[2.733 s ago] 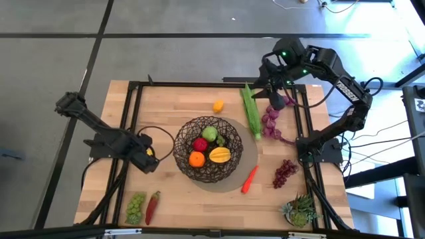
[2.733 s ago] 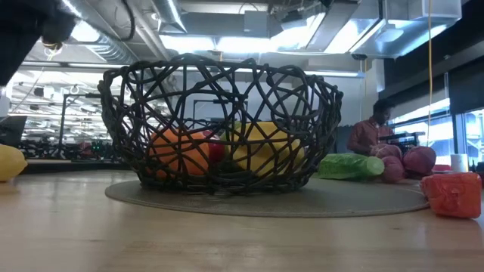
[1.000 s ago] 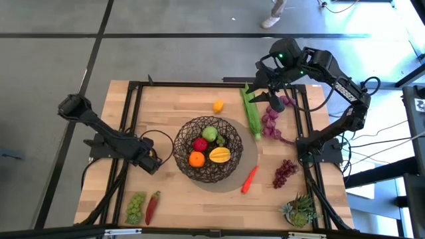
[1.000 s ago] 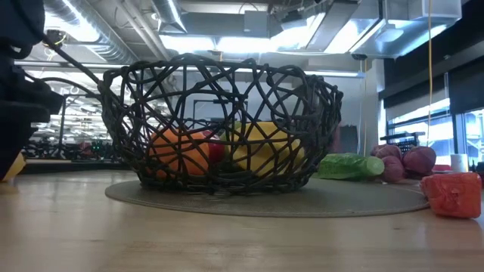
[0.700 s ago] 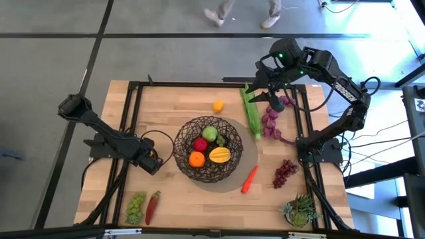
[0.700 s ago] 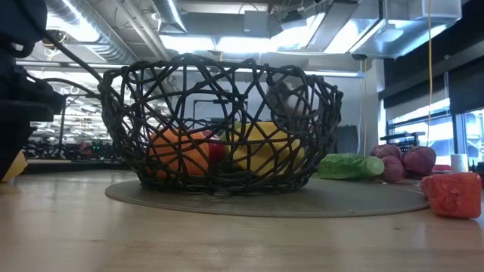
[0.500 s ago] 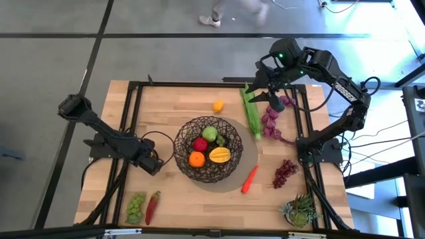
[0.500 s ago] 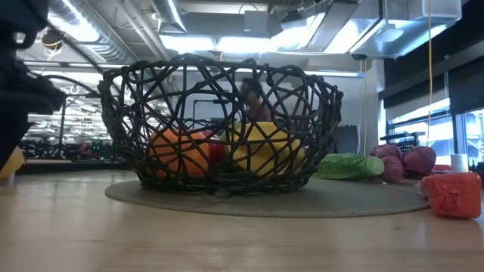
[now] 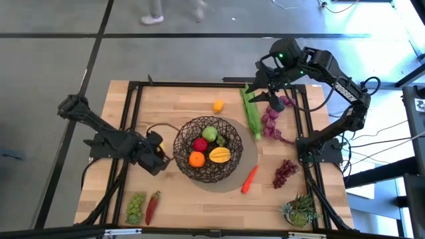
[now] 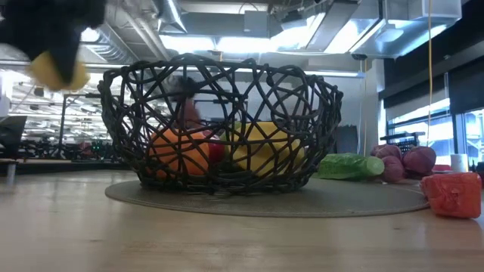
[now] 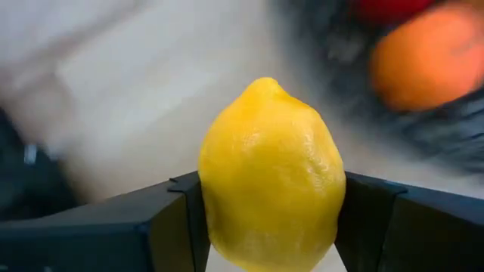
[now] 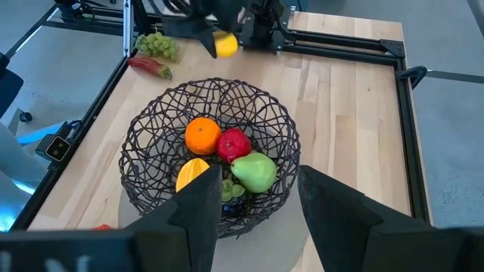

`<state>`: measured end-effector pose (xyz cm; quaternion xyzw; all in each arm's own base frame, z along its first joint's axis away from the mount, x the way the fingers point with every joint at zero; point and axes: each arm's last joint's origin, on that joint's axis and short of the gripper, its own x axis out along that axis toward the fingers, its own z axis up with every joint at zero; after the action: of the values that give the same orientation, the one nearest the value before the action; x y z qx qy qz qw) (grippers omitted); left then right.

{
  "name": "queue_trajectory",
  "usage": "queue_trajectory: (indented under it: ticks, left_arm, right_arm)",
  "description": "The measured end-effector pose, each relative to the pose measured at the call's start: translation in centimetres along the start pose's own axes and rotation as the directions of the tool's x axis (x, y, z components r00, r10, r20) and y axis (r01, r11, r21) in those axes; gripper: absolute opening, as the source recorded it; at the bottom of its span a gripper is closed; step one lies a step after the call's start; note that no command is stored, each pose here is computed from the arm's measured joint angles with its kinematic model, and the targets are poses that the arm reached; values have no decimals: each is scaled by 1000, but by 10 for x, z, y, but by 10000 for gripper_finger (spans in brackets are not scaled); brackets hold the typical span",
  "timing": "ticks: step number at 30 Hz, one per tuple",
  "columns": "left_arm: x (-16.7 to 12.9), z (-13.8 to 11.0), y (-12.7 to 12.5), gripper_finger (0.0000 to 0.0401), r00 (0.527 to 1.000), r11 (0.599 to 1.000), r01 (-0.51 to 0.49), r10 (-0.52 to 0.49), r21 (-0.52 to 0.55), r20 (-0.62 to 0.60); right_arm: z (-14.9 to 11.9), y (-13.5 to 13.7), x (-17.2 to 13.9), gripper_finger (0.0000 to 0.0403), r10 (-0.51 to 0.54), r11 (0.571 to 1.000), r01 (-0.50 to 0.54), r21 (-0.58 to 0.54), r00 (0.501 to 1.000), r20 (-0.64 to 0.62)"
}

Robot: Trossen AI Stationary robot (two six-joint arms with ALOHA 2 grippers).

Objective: Build produce basket
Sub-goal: Put the bottom lemon into the wire basket

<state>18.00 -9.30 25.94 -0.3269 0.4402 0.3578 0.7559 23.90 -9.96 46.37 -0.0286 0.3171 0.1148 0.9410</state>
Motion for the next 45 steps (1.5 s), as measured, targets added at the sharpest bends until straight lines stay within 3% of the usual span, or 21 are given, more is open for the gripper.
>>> queue_trajectory:
  ticks: [6,14,19,26,36,45]
  left_arm:
    - [-18,40,-16,176,990,994,105,-103,-11,101]
    - [1,84,-29,176,966,973,226,-217,-51,141]
    - [19,101,-34,176,968,967,237,-228,-93,103]
    - [48,109,-42,177,971,964,233,-237,-128,-19]
    - [84,108,-45,177,976,985,144,-157,-91,-152]
    - [103,104,-50,188,972,992,114,-122,-50,-202]
  right_arm:
    - [0,0,0,177,0,1000,0,0,1000,0]
    - [0,0,0,177,0,1000,0,-1,1000,1]
    - [0,0,0,177,-1,1000,1,-1,1000,2]
    - [0,0,0,177,0,1000,0,-1,1000,2]
    - [1,0,0,177,-2,1000,2,-4,1000,5]
    - [1,0,0,177,-2,1000,2,-4,1000,5]
